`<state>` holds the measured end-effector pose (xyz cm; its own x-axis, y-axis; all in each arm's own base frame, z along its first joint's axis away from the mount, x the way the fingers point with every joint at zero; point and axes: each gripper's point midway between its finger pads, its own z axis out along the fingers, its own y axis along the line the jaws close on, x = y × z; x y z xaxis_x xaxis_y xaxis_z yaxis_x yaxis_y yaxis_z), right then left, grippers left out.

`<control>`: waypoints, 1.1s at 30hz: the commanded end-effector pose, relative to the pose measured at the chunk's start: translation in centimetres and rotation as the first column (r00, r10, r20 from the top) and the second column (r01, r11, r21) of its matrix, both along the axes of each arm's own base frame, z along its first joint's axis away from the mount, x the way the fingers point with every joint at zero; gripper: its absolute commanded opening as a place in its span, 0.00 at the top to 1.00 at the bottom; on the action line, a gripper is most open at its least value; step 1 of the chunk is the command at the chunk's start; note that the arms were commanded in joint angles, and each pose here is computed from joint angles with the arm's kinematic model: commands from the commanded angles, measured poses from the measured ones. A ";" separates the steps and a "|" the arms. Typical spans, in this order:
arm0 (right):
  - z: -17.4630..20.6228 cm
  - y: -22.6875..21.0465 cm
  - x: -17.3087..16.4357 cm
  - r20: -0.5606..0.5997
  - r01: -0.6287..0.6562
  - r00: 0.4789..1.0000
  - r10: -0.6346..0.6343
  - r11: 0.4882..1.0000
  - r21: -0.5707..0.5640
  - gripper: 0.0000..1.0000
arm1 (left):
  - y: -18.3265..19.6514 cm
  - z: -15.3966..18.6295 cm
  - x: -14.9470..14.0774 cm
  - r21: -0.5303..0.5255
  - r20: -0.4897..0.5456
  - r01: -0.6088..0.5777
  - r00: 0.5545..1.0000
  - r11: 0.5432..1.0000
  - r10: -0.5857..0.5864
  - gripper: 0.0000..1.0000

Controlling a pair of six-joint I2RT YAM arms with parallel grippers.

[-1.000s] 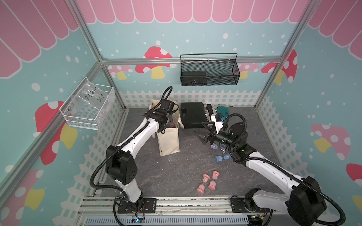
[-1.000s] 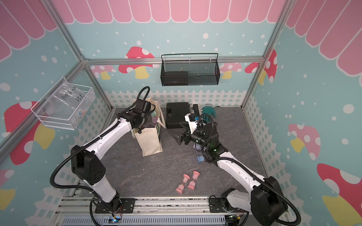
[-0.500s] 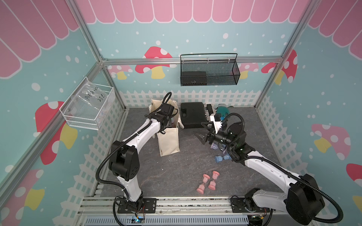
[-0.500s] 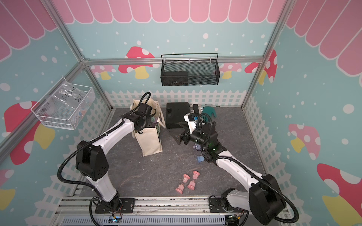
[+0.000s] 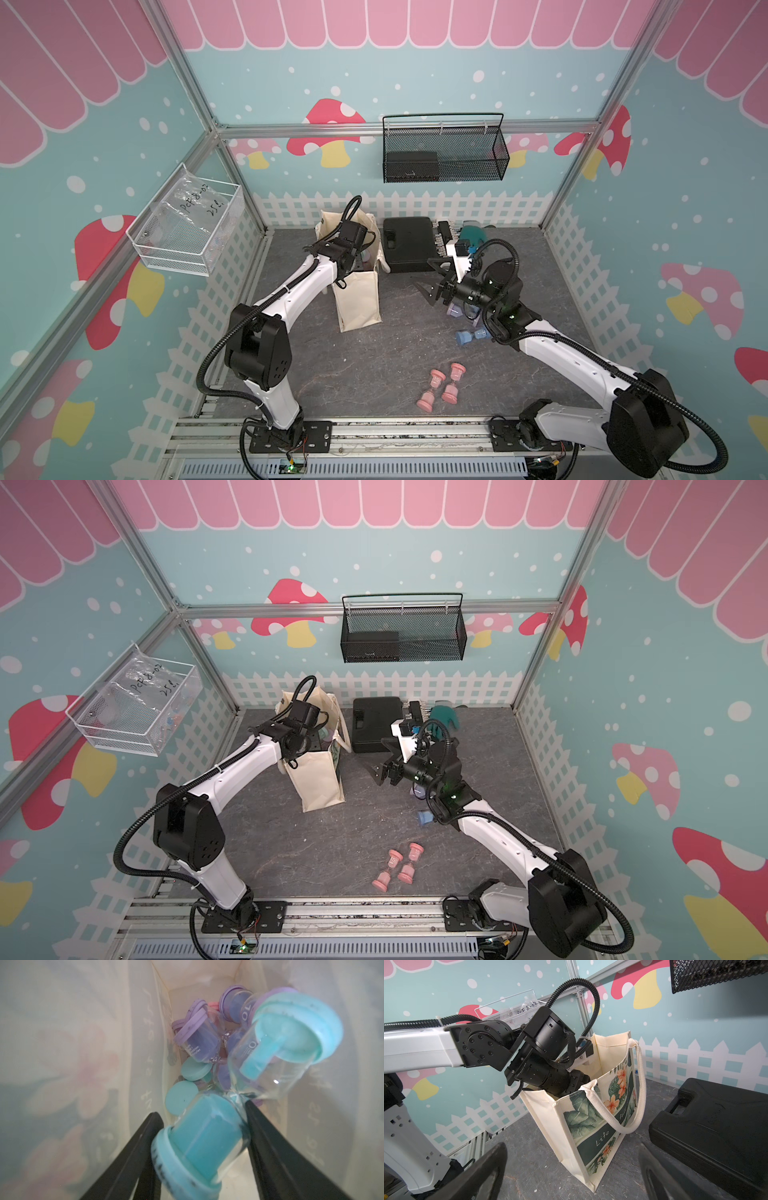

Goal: Put the hourglass into the canvas bag
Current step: Place the hourglass in the canvas bag.

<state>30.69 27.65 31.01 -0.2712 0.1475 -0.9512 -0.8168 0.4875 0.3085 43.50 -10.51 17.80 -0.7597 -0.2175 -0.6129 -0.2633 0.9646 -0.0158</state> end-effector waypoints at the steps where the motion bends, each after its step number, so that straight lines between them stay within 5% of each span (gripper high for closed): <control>1: 2.1 -0.3 -0.4 0.047 0.003 0.999 -0.004 1.000 0.028 0.00 | 0.2 2.0 -0.3 -0.028 0.052 -0.012 0.999 1.000 0.013 0.37; 11: 2.1 -1.2 -0.7 0.047 0.044 0.998 -0.045 0.999 0.026 0.01 | 0.0 3.8 -0.7 -0.062 0.086 0.003 0.996 0.998 0.002 0.33; 20: 1.3 -2.4 -0.2 -0.007 0.124 0.992 -0.124 0.992 -0.019 0.00 | -1.5 9.4 -1.9 -0.135 0.219 0.096 0.974 0.986 -0.064 0.31; 33: -1.2 -6.5 0.1 -0.135 0.308 0.933 -0.334 0.934 -0.181 0.00 | -7.9 17.5 -7.1 -0.192 0.487 0.404 0.831 0.894 -0.271 0.31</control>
<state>30.75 22.74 29.54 -0.3682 0.1169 -0.9224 -0.6175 0.7109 0.3366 37.25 -16.58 33.65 -0.5241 -0.2401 -0.8171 0.0729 0.9433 -0.3240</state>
